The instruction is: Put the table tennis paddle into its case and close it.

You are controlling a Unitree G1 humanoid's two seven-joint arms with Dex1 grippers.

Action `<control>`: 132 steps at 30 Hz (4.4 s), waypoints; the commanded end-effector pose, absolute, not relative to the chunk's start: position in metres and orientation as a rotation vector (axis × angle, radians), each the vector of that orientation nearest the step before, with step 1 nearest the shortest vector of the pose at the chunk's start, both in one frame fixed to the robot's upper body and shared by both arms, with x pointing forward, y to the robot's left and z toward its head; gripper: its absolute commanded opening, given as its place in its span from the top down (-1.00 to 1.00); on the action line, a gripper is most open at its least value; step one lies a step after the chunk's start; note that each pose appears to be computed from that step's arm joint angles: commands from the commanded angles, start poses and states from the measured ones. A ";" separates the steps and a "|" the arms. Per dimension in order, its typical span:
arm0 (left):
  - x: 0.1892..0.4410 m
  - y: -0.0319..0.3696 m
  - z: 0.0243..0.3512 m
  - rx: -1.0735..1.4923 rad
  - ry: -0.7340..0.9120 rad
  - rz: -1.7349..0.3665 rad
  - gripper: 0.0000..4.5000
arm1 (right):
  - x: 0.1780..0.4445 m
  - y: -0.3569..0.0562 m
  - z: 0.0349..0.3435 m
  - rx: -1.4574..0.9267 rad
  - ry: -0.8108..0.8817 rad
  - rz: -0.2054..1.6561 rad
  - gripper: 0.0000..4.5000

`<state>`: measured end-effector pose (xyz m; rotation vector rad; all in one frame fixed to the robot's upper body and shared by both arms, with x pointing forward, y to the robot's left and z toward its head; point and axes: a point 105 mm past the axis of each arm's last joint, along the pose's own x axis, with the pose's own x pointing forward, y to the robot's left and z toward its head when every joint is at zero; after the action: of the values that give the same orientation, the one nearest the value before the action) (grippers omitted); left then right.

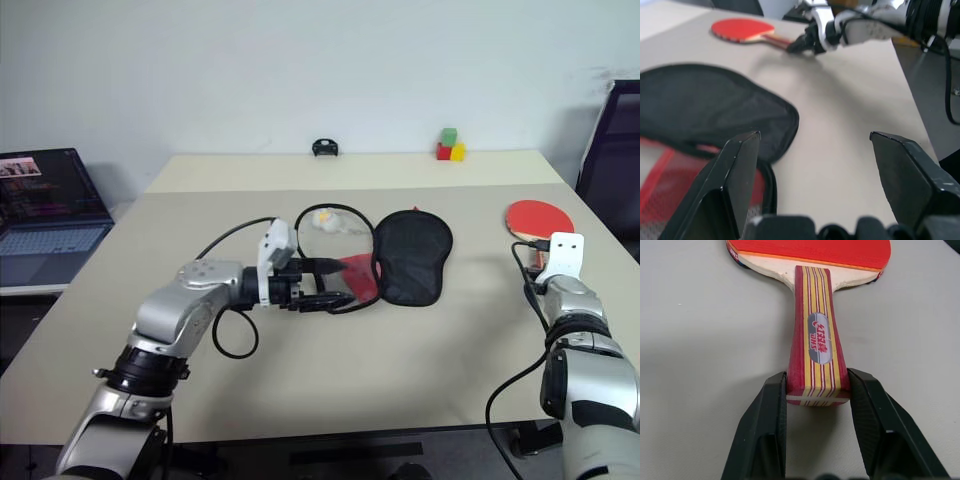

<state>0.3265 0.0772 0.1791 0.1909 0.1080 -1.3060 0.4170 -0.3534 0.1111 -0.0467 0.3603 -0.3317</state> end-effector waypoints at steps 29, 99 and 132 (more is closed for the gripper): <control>0.310 0.055 0.184 0.194 0.067 -1.450 -0.71 | 0.272 -0.290 0.106 -0.006 0.606 -0.087 0.37; 0.317 0.091 0.185 0.207 0.079 -1.277 -0.71 | 0.353 -0.234 0.190 0.055 0.254 -0.104 0.52; 0.317 0.099 0.190 0.222 0.062 -1.247 -0.71 | 0.413 -0.126 0.135 0.131 0.329 0.022 0.52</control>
<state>0.3196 0.0987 0.1747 0.1922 0.1243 -1.2427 0.4074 -0.1285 0.1140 0.1264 0.4091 0.0189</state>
